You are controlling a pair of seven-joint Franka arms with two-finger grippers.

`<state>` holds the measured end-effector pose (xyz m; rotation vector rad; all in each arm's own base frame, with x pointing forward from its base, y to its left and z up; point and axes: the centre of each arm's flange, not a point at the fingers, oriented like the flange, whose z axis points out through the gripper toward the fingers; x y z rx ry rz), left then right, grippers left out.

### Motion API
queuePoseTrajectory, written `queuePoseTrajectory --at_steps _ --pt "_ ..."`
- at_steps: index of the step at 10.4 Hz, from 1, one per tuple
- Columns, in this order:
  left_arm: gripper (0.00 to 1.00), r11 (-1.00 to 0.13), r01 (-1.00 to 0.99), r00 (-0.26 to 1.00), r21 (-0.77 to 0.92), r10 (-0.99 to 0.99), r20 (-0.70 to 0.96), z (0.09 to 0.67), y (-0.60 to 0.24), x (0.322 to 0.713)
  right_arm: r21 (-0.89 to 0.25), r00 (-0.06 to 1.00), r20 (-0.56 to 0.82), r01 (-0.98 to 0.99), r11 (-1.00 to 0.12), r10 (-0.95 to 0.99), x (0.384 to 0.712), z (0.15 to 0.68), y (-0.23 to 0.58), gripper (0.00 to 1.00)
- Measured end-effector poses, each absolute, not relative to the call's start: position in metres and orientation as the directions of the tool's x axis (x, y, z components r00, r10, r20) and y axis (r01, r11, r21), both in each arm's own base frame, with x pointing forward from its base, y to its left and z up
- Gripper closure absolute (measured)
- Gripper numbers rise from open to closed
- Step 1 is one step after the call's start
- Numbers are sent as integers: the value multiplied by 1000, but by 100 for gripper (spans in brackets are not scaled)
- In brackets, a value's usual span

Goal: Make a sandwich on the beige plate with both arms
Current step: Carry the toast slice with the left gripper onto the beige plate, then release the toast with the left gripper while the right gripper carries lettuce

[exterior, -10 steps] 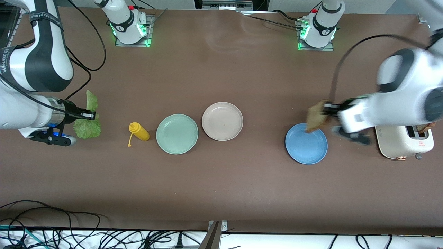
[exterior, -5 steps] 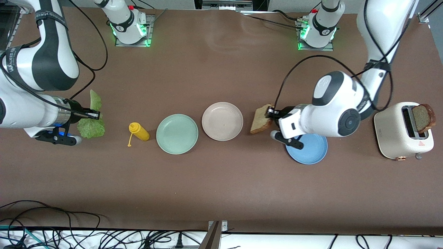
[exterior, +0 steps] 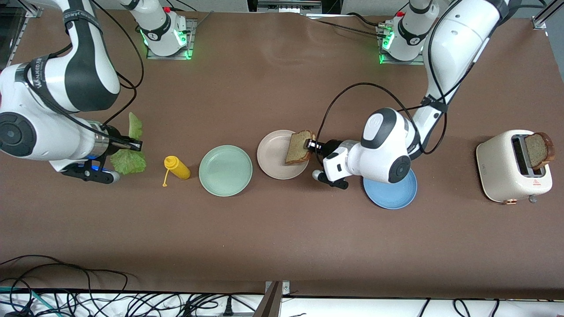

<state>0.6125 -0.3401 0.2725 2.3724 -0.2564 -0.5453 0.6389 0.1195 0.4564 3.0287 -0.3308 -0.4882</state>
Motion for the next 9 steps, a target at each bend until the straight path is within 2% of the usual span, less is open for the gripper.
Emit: queuePoseTrajectory --at_steps 4,8,9 --pt "89 -609 -42 890 792 -383 -247 231 -352 610 115 923 -282 -237 -965 -261 631 457 163 91" --pt "89 -576 -60 883 815 -412 -225 195 -352 606 129 920 -272 -257 -958 -283 625 457 185 91" --pt "79 -574 -63 884 816 -412 -222 194 -351 607 129 919 -268 -262 -956 -288 625 457 186 91"
